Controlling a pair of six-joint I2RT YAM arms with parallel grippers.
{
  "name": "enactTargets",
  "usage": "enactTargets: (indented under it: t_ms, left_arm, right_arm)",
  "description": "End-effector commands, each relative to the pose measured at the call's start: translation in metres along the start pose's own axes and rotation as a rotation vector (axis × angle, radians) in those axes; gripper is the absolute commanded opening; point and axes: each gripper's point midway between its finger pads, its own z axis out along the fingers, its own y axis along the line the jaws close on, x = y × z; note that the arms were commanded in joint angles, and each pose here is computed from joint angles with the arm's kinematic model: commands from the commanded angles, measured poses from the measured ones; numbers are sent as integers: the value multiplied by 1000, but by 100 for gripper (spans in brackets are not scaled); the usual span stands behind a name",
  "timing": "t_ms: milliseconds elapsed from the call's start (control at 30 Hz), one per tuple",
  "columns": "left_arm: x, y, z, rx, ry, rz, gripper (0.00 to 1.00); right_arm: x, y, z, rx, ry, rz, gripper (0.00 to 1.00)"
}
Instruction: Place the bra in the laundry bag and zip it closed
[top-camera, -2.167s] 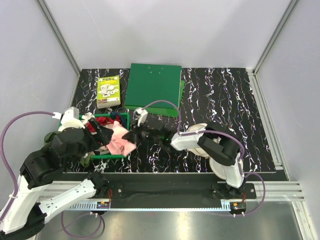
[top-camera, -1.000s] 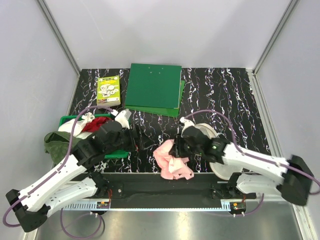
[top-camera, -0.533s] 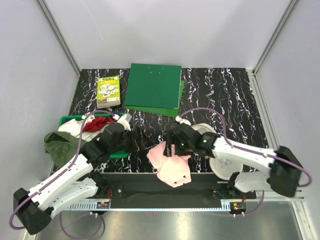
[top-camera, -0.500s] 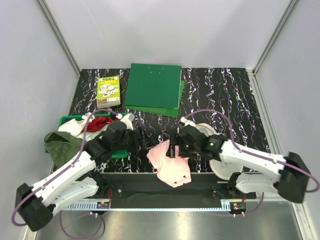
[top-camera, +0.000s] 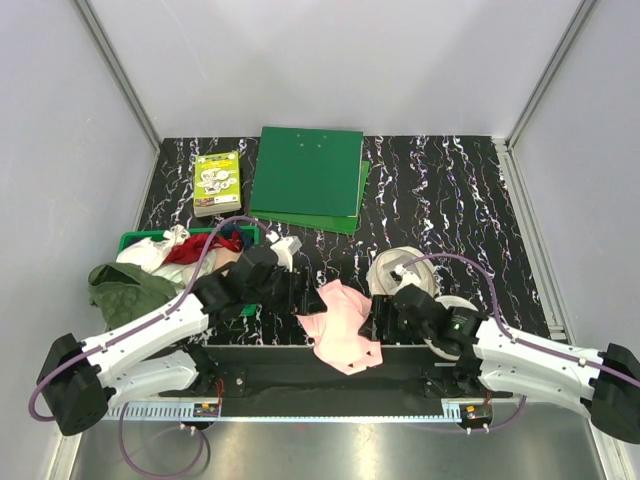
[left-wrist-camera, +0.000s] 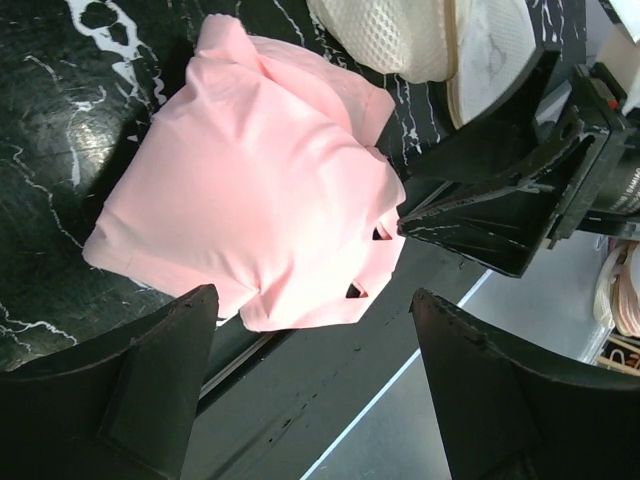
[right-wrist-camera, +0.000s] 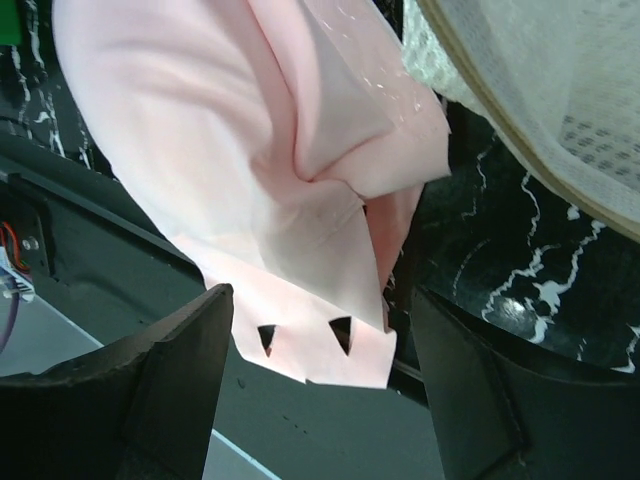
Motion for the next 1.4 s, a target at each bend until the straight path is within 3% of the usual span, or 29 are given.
enactTargets:
  t_ms: [0, 300, 467, 633, 733, 833, 1133, 1367]
  left_arm:
    - [-9, -26, -5, 99, -27, 86, 83]
    - [-5, -29, -9, 108, -16, 90, 81]
    - [-5, -31, -13, 108, -19, 92, 81]
    - [-8, -38, -22, 123, -28, 152, 87]
    - [-12, -46, -28, 121, -42, 227, 92]
    - [-16, -57, -34, 92, -87, 326, 97]
    - [-30, -83, -62, 40, -300, 533, 99]
    - [-23, -74, -49, -52, -284, 596, 99]
  right_arm:
    - [-22, 21, 6, -106, -112, -13, 76]
    - [-19, 28, 24, -126, -83, -57, 51]
    - [-19, 34, 28, -125, -57, -65, 22]
    - [-22, 49, 11, -133, -14, -57, 15]
    - [-33, 69, -10, -187, -30, -48, 6]
    - [-52, 95, -32, -265, -82, -33, 0]
    - [-86, 136, -65, -368, -137, 32, 0]
    - [-94, 151, -87, -454, -162, 72, 0]
